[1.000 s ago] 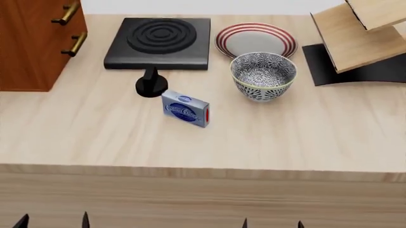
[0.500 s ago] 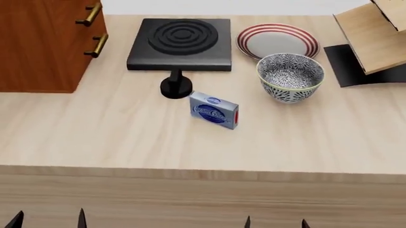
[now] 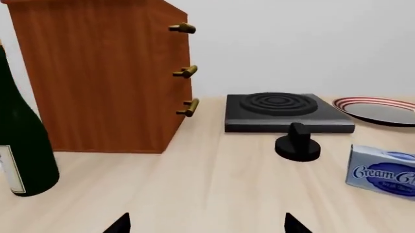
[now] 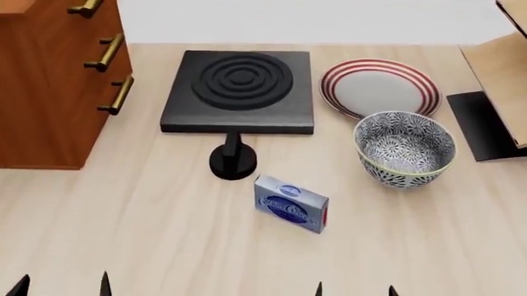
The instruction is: Pick up the cream cheese and put it in the bowl.
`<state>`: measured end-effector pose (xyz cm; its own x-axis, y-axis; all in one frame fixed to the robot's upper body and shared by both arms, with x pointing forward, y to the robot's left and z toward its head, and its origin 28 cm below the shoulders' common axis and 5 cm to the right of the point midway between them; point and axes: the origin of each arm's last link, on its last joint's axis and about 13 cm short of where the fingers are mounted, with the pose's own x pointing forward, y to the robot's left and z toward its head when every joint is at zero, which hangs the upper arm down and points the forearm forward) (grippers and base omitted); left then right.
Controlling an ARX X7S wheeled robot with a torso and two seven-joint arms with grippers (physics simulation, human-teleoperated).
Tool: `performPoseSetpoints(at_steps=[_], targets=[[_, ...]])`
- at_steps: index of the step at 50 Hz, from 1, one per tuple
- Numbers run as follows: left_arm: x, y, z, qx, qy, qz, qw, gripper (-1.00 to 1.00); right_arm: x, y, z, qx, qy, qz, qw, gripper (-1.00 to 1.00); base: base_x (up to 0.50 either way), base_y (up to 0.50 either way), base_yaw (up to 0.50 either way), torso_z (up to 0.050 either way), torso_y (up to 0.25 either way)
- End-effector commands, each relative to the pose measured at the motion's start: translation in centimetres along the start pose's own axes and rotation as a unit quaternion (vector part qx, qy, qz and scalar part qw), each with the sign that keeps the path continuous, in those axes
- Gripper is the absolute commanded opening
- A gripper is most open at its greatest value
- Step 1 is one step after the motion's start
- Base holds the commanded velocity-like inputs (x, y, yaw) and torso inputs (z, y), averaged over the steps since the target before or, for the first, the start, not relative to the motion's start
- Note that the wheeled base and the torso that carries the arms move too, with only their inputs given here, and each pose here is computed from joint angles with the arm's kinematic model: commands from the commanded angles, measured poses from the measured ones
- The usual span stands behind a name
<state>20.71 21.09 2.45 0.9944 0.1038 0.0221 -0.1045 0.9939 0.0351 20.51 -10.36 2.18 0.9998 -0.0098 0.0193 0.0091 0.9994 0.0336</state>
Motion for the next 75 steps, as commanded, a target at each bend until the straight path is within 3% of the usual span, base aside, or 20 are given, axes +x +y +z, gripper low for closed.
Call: performPoseSetpoints(at_steps=[1, 24, 57, 75], targets=[[0.0, 0.0, -0.3, -0.007, -0.004, -0.017, 1.0, 1.0, 0.2, 0.1, -0.2, -0.004, 0.001, 0.003, 1.0, 1.0, 0.5, 0.0, 0.0, 0.0, 0.0], [-0.2, 0.2, 0.2, -0.007, -0.014, -0.017, 1.0, 1.0, -0.5, 0.2, 0.8, -0.009, -0.021, 0.003, 1.0, 1.0, 0.5, 0.0, 0.0, 0.0, 0.0], [-0.2, 0.3, 0.2, -0.013, -0.012, -0.016, 1.0, 1.0, -0.8, 0.2, 0.6, -0.004, -0.031, 0.011, 0.999, 1.0, 0.01, -0.08, 0.0, 0.0, 0.0], [-0.3, 0.4, 0.4, -0.01, -0.015, -0.015, 1.0, 1.0, -1.0, 0.3, 1.0, -0.005, -0.033, 0.013, 0.999, 1.0, 0.28, 0.0, 0.0, 0.0, 0.0]])
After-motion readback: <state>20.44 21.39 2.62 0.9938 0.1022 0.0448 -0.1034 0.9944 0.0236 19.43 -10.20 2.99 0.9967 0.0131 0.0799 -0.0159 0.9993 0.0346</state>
